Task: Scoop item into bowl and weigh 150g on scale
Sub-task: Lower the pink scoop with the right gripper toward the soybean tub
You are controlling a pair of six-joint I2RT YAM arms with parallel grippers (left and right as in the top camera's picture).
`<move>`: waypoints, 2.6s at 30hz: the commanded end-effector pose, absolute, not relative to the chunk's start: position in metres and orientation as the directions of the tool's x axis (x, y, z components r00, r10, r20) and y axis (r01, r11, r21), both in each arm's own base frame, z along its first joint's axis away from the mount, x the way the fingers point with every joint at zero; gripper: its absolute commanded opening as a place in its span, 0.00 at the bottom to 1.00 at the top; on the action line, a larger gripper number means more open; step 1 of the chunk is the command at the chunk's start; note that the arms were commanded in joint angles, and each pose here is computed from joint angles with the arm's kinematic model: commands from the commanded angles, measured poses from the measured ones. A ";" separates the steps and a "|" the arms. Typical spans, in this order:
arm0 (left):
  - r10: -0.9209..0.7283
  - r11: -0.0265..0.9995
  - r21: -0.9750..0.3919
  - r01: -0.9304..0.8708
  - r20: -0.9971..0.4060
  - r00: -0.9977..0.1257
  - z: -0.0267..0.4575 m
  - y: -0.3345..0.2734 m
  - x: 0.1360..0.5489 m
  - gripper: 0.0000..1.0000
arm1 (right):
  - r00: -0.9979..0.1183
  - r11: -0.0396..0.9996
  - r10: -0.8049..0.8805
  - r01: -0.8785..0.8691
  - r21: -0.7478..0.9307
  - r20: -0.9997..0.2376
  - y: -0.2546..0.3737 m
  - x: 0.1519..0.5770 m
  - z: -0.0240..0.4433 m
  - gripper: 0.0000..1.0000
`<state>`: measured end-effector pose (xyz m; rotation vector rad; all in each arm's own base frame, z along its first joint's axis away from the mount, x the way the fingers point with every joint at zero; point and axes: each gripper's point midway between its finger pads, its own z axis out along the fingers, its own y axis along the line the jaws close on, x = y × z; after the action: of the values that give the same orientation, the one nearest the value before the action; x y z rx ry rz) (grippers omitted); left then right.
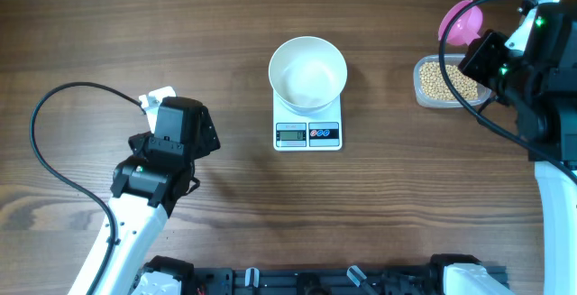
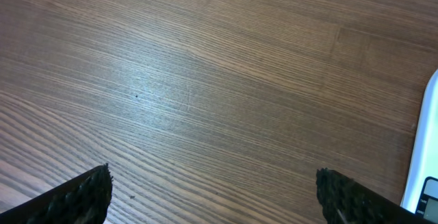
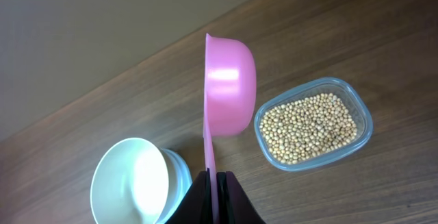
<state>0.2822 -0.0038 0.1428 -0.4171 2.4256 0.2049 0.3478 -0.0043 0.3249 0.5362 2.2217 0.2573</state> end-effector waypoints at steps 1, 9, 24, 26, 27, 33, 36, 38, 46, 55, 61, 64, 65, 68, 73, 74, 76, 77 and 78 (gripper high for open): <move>-0.241 0.930 0.062 -0.361 -0.638 -0.732 0.141 0.002 0.281 1.00 | -0.511 0.881 0.466 0.345 0.325 -0.722 -0.020 0.356 0.336 0.04; -0.241 0.930 0.062 -0.361 -0.638 -0.732 0.141 0.002 0.281 1.00 | -0.465 0.901 0.409 0.343 0.266 -0.785 -0.031 0.363 0.348 0.04; -0.242 0.930 0.062 -0.361 -0.638 -0.732 0.141 0.002 0.281 1.00 | -0.423 0.918 0.368 0.306 0.252 -0.828 -0.032 0.383 0.358 0.04; -0.242 0.930 0.062 -0.361 -0.638 -0.732 0.141 0.002 0.281 1.00 | -0.428 0.918 0.368 0.307 0.250 -0.826 -0.032 0.382 0.357 0.04; -0.242 0.930 0.062 -0.361 -0.638 -0.732 0.141 0.002 0.281 1.00 | -0.434 0.919 0.367 0.308 0.248 -0.823 -0.032 0.381 0.356 0.04; -0.242 0.930 0.062 -0.361 -0.638 -0.732 0.141 0.002 0.281 1.00 | -0.514 0.916 0.373 0.334 0.220 -0.772 -0.031 0.367 0.335 0.04; -0.242 0.930 0.062 -0.361 -0.638 -0.732 0.141 0.002 0.281 1.00 | -0.541 0.911 0.389 0.349 0.222 -0.746 -0.030 0.361 0.327 0.04; -0.242 0.930 0.062 -0.361 -0.638 -0.732 0.141 0.002 0.281 1.00 | -0.570 0.906 0.403 0.361 0.222 -0.716 -0.029 0.354 0.319 0.04; -0.238 0.931 0.064 -0.359 -0.637 -0.733 0.141 0.002 0.281 1.00 | -0.718 0.961 0.252 0.265 0.080 -0.649 -0.026 0.358 0.280 0.04; -0.238 0.931 0.064 -0.359 -0.637 -0.733 0.141 0.002 0.281 1.00 | -0.695 0.961 0.251 0.261 0.088 -0.673 -0.026 0.355 0.291 0.04; -0.238 0.931 0.064 -0.359 -0.637 -0.733 0.141 0.002 0.281 1.00 | -0.688 0.978 0.172 0.203 0.040 -0.705 -0.027 0.362 0.297 0.04; -0.238 0.931 0.064 -0.359 -0.637 -0.733 0.141 0.002 0.281 1.00 | -0.682 0.988 0.099 0.152 -0.009 -0.724 -0.027 0.366 0.302 0.04; -0.238 0.931 0.064 -0.359 -0.637 -0.733 0.141 0.002 0.281 1.00 | -0.685 0.990 0.081 0.140 -0.021 -0.724 -0.027 0.366 0.302 0.04; -0.238 0.931 0.064 -0.359 -0.637 -0.733 0.141 0.002 0.281 1.00 | -0.698 0.991 0.073 0.134 -0.029 -0.712 -0.027 0.363 0.299 0.04; -0.238 0.931 0.064 -0.359 -0.637 -0.733 0.141 0.002 0.281 1.00 | -0.707 0.991 0.072 0.133 -0.032 -0.704 -0.027 0.361 0.297 0.04; -0.238 0.931 0.064 -0.359 -0.637 -0.733 0.141 0.002 0.281 1.00 | -0.706 0.991 0.071 0.132 -0.032 -0.704 -0.027 0.362 0.297 0.04; -0.238 0.931 0.064 -0.359 -0.638 -0.733 0.141 0.002 0.281 1.00 | -0.703 0.991 0.063 0.127 -0.038 -0.709 -0.027 0.363 0.298 0.04; -0.238 0.931 0.064 -0.359 -0.637 -0.733 0.141 0.002 0.281 1.00 | -0.703 0.992 0.045 0.114 -0.050 -0.709 -0.027 0.364 0.298 0.04; -0.238 0.931 0.064 -0.359 -0.637 -0.733 0.141 0.002 0.281 1.00 | -0.703 0.993 0.033 0.106 -0.059 -0.710 -0.027 0.365 0.298 0.04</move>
<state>0.2822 -0.0038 0.1428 -0.4167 2.4257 0.2051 0.3648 -0.0264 0.2892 0.1510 2.3769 -0.1030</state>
